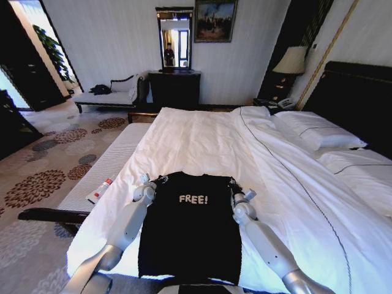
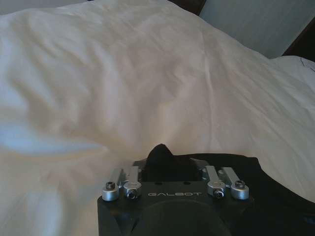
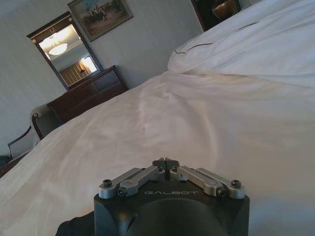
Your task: Fold the clothes on the bed.
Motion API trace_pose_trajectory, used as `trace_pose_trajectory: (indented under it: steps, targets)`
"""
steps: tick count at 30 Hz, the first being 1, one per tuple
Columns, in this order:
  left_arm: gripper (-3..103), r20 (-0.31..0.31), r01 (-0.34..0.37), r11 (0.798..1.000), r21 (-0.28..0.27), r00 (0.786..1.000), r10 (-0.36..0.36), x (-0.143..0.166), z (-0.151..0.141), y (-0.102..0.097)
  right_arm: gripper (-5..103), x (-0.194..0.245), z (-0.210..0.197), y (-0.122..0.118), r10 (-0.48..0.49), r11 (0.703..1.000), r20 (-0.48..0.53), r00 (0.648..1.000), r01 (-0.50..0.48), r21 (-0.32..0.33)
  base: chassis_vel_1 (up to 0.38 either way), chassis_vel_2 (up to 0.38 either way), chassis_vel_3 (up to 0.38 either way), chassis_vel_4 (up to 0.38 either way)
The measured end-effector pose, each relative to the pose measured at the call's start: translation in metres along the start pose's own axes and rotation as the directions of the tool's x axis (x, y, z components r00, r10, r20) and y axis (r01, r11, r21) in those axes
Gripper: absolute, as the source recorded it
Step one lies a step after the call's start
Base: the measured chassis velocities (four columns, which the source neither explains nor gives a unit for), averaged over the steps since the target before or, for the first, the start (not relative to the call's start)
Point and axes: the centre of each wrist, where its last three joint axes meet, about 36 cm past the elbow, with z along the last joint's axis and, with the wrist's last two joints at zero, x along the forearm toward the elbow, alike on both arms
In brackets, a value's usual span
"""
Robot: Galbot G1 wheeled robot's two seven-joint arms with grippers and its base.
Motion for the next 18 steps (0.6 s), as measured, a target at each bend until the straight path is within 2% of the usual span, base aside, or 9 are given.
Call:
trace_pose_trajectory:
  steps: [1, 4, 7, 11, 18]
  targets:
    - [49, 0.0, 0.0, 1.0, 0.0, 1.0, 0.0, 0.0, 0.0, 0.0, 0, 0.0, 0.0, 0.0, 0.0, 1.0, 0.0, 1.0, 0.0, 0.0, 0.0, 0.0, 0.0, 0.0]
    - [32, 0.003, 0.008, 1.0, 0.0, 1.0, -0.008, -0.002, 0.0, 0.001, 0, 0.001, -0.001, -0.001, 0.001, 1.0, 0.002, 1.0, -0.001, 0.002, 0.0, 0.0, 0.0, 0.0]
    - [27, 0.005, 0.011, 1.0, 0.002, 1.0, -0.011, -0.003, 0.0, 0.001, 0, 0.001, -0.001, -0.002, 0.002, 1.0, 0.003, 1.0, -0.002, 0.002, 0.0, 0.0, 0.0, 0.0]
    - [6, 0.017, 0.015, 1.0, 0.01, 1.0, -0.016, -0.003, -0.006, 0.002, 0, 0.001, -0.001, -0.002, 0.0, 1.0, 0.006, 1.0, 0.0, 0.002, 0.0, 0.0, 0.0, 0.0]
    - [2, 0.059, 0.018, 1.0, 0.009, 0.998, -0.018, 0.006, -0.025, 0.011, 0, 0.002, -0.007, 0.0, -0.007, 1.0, 0.017, 1.0, 0.007, 0.006, 0.0, 0.0, 0.0, 0.0]
